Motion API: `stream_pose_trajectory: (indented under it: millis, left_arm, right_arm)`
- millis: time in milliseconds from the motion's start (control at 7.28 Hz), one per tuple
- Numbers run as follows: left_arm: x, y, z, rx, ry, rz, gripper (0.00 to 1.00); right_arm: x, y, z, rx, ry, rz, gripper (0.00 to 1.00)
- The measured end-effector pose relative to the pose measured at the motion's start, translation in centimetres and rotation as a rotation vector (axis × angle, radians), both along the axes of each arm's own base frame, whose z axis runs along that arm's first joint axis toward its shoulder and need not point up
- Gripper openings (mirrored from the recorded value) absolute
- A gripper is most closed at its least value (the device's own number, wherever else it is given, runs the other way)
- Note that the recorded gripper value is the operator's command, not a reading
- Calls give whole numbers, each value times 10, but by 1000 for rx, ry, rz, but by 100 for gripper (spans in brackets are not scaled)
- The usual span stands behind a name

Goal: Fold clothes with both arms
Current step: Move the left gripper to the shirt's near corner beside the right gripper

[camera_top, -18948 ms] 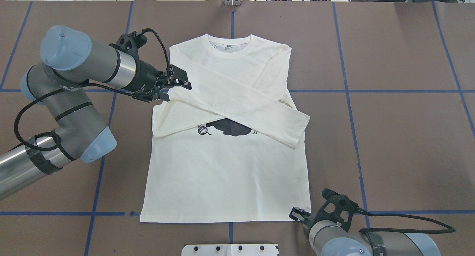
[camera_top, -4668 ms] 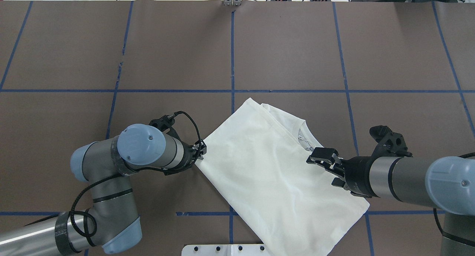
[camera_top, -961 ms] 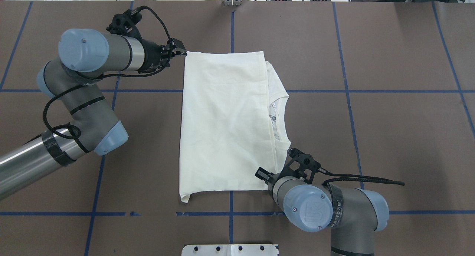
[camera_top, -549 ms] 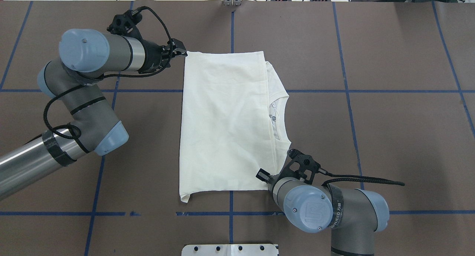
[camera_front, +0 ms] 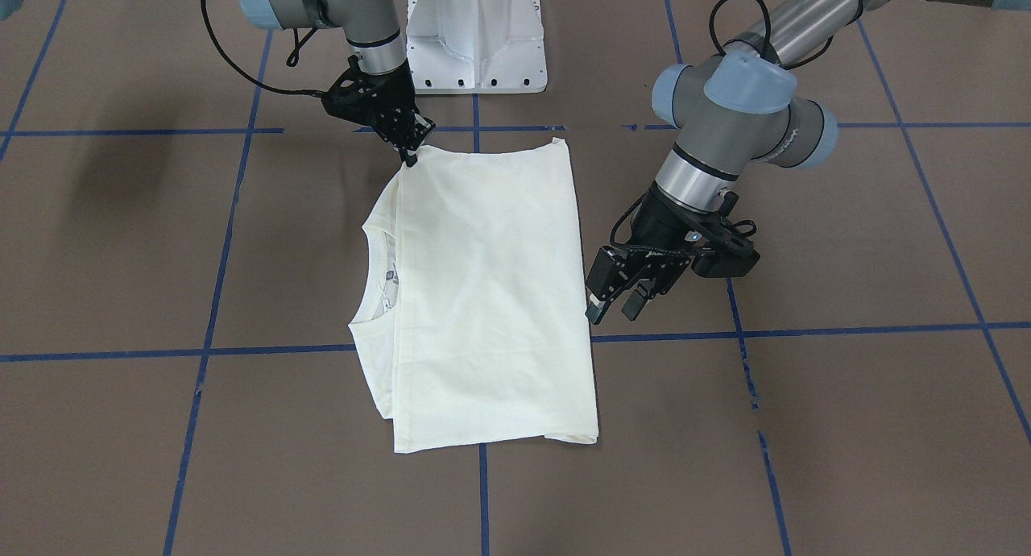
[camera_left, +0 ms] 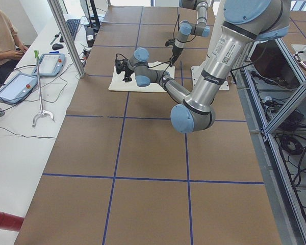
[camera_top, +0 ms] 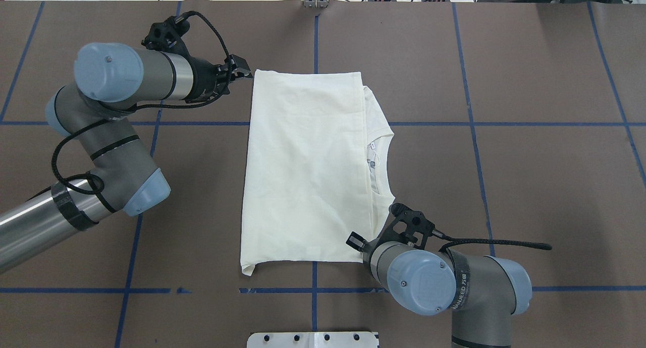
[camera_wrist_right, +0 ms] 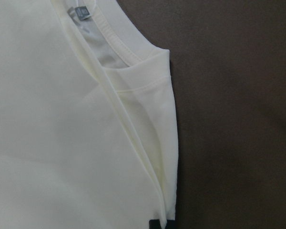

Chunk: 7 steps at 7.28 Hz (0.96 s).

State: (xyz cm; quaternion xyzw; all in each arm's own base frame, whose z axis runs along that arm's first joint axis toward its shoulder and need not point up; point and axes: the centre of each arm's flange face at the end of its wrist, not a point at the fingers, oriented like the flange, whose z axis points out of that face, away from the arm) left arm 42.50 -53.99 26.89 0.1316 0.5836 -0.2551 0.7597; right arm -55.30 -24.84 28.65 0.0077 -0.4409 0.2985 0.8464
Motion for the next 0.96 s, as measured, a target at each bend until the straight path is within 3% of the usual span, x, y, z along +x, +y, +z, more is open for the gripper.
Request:
stream_pose_trajectory:
  millis: [137, 412, 687, 961]
  left_arm:
    - [6, 19, 0, -42, 37, 4, 71]
    - [10, 92, 8, -120, 105, 25, 71]
    - [14, 150, 17, -201, 96, 51, 71]
    - [26, 176, 22, -257, 67, 82, 68]
  right_arm:
    - [6, 0, -7, 1, -18, -1, 0]
    - [14, 1, -16, 2, -40, -4, 0]
    - [20, 1, -23, 4, -58, -3, 0]
    - [27, 2, -32, 8, -77, -2, 0]
